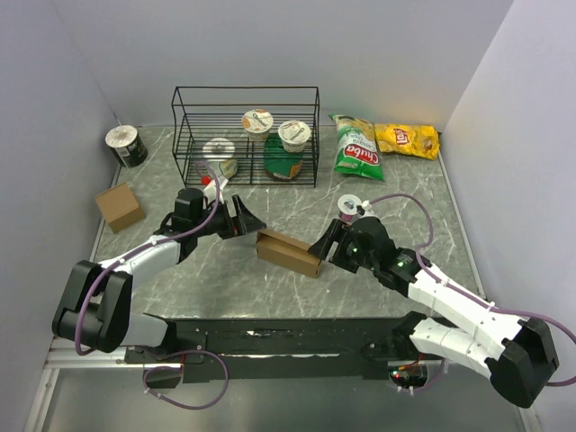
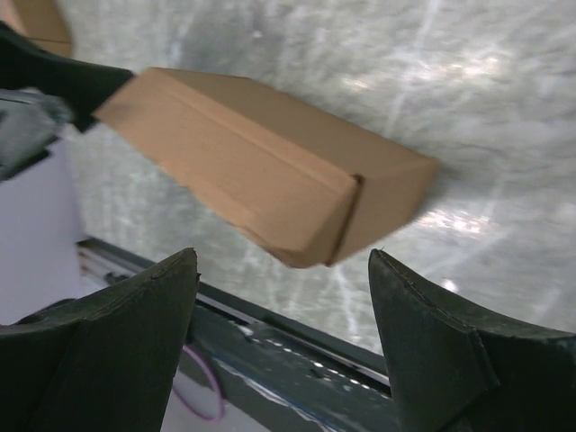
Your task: Fold the paper box
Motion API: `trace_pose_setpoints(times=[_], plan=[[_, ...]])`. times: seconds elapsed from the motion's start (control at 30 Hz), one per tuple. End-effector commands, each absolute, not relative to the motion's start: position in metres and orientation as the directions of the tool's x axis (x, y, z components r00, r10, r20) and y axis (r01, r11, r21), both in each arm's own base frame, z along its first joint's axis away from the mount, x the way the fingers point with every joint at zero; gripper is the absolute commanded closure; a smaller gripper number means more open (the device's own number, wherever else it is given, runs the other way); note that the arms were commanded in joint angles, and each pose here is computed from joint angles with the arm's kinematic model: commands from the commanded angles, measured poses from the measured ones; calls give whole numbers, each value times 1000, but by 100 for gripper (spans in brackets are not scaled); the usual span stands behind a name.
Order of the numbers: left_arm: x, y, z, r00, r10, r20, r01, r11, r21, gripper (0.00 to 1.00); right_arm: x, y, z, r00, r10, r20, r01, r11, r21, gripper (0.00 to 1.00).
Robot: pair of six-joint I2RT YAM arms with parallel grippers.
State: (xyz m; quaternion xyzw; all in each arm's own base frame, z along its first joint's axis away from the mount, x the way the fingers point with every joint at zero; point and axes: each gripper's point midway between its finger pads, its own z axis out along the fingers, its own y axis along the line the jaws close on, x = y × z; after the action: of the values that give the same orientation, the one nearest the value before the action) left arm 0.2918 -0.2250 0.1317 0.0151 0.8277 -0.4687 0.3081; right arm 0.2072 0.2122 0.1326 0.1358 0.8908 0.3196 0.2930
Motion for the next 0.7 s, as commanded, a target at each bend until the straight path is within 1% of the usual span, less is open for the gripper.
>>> trace_pose_setpoints(times=[0.0,0.33,0.5,0.67], plan=[[289,-231,143,-798,-245,-551,372,519,-769,7,217,226,151,-767,496,-407,40,670,741,17],[282,-233,135,-816,-245,-524,357,499,-790,16,219,222,131,-778,491,-392,93,707,701,19],[282,-233,131,-822,-242,-515,351,496,-794,20,220,219,124,-777,488,-398,104,722,684,21],[282,-234,129,-824,-245,-511,348,493,-797,23,219,216,116,-779,487,-396,121,735,667,27]])
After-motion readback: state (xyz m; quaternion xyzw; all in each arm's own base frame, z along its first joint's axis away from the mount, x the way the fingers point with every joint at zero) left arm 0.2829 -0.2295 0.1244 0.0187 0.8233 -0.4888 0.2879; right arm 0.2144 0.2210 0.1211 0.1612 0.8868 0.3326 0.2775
